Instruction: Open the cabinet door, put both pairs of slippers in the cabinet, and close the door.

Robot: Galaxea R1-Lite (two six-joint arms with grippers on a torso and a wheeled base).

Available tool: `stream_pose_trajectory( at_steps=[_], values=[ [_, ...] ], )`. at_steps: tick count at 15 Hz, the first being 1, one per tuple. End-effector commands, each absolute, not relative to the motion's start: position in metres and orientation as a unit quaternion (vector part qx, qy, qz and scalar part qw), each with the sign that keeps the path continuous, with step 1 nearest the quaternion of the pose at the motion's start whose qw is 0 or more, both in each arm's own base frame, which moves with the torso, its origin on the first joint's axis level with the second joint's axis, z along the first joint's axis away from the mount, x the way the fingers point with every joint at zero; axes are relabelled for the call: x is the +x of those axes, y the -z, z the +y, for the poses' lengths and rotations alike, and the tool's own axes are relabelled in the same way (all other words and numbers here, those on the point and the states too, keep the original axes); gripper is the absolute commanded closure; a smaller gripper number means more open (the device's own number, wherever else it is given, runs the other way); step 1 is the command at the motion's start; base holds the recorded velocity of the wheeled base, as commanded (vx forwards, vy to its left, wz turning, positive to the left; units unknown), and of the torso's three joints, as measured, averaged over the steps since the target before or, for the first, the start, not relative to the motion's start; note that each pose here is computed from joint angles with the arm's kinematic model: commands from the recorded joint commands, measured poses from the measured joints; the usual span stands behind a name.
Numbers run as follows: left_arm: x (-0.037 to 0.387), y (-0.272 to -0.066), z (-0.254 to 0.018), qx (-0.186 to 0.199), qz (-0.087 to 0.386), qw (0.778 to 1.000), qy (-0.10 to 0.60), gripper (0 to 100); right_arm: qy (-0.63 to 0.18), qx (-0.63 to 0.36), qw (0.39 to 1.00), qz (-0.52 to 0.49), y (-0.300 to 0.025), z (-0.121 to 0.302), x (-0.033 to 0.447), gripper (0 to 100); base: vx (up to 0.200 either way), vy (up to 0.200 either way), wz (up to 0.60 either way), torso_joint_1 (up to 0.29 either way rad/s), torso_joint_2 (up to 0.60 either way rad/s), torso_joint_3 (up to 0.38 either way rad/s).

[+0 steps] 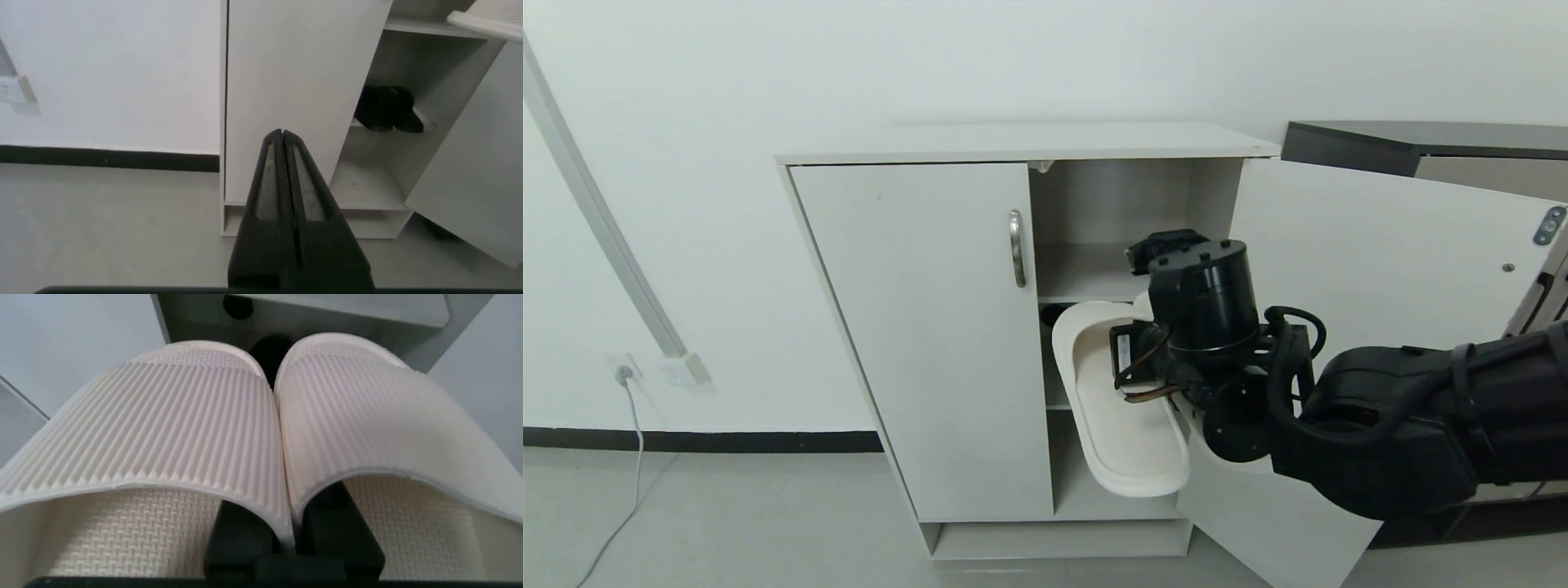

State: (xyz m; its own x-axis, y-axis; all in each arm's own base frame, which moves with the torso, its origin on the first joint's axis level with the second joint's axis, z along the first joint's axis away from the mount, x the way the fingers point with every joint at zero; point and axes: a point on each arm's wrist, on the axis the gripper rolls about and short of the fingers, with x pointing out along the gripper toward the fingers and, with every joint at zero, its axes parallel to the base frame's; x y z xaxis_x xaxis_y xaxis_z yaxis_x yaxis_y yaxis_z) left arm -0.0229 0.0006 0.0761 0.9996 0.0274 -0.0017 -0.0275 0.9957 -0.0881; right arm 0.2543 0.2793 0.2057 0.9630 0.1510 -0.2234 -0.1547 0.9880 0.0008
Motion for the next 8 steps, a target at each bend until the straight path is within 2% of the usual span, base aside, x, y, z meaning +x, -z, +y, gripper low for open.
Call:
stream_pose_trajectory(
  at_steps=[1, 8],
  values=[
    [-0.0229, -0.0761, 0.0006, -0.044, 0.000, 0.999, -0.014, 100, -0.056, -0.013, 0.992, 0.111, -0.1979, 0.2898, 0.2674, 100, 0.000, 0.000, 0.00, 0.000, 0.00, 0.000],
    [-0.0229, -0.0761, 0.0006, -0.044, 0.000, 0.999, -0.015, 100, -0.043, -0.012, 0.993, 0.108, -0.2048, 0.2938, 0.2753, 100, 0.000, 0.000, 0.00, 0.000, 0.00, 0.000]
  ],
)
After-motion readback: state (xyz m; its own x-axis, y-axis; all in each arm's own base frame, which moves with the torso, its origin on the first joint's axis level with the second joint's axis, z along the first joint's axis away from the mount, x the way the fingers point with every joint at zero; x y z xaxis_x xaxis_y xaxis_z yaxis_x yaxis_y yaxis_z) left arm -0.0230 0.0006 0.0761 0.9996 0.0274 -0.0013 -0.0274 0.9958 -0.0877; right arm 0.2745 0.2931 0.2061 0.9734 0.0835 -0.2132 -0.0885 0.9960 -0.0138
